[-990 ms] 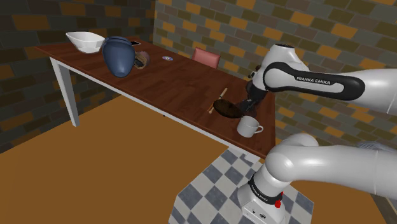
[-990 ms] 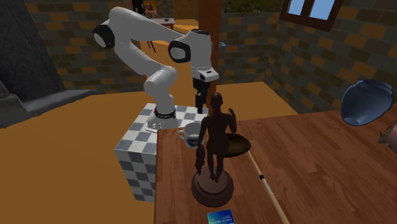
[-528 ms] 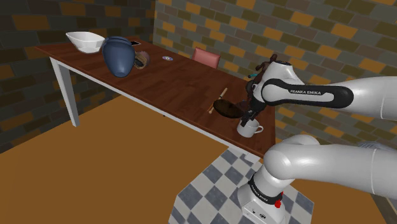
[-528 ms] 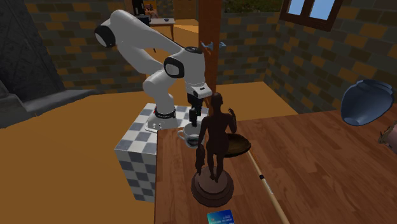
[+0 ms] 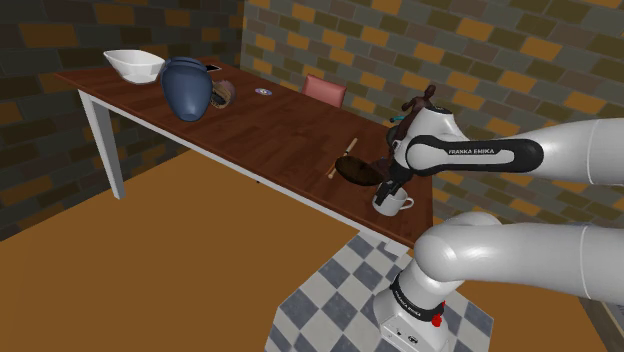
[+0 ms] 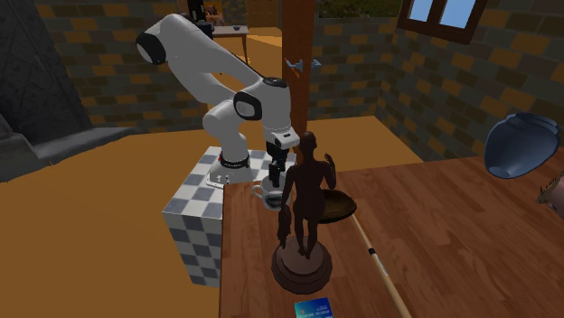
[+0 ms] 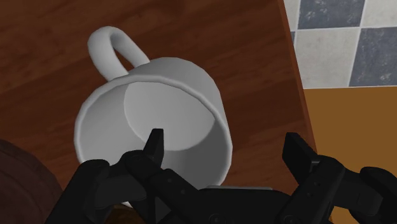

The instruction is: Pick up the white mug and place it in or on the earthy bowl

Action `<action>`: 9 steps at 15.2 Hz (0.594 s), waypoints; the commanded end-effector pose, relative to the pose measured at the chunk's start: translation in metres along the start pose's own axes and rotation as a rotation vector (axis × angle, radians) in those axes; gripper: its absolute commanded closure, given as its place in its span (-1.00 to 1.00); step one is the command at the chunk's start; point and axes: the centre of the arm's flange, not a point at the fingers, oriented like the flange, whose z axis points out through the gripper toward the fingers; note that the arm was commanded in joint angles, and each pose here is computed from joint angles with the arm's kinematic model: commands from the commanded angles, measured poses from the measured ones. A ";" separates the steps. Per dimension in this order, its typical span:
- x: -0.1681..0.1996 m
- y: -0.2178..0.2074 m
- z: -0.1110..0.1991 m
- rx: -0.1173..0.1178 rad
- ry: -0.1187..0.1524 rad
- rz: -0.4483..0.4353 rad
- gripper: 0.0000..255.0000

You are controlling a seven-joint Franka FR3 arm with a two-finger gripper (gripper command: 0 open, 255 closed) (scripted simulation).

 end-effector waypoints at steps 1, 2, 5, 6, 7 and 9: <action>0.000 0.000 0.000 0.000 0.000 0.000 -1.00; 0.000 0.000 0.000 0.000 0.000 0.000 -1.00; 0.000 0.000 0.000 0.000 0.000 0.000 -1.00; 0.000 0.000 0.000 0.000 0.000 0.000 1.00; 0.000 0.000 0.000 0.000 0.000 0.000 1.00; 0.000 0.000 0.000 0.000 0.000 0.000 1.00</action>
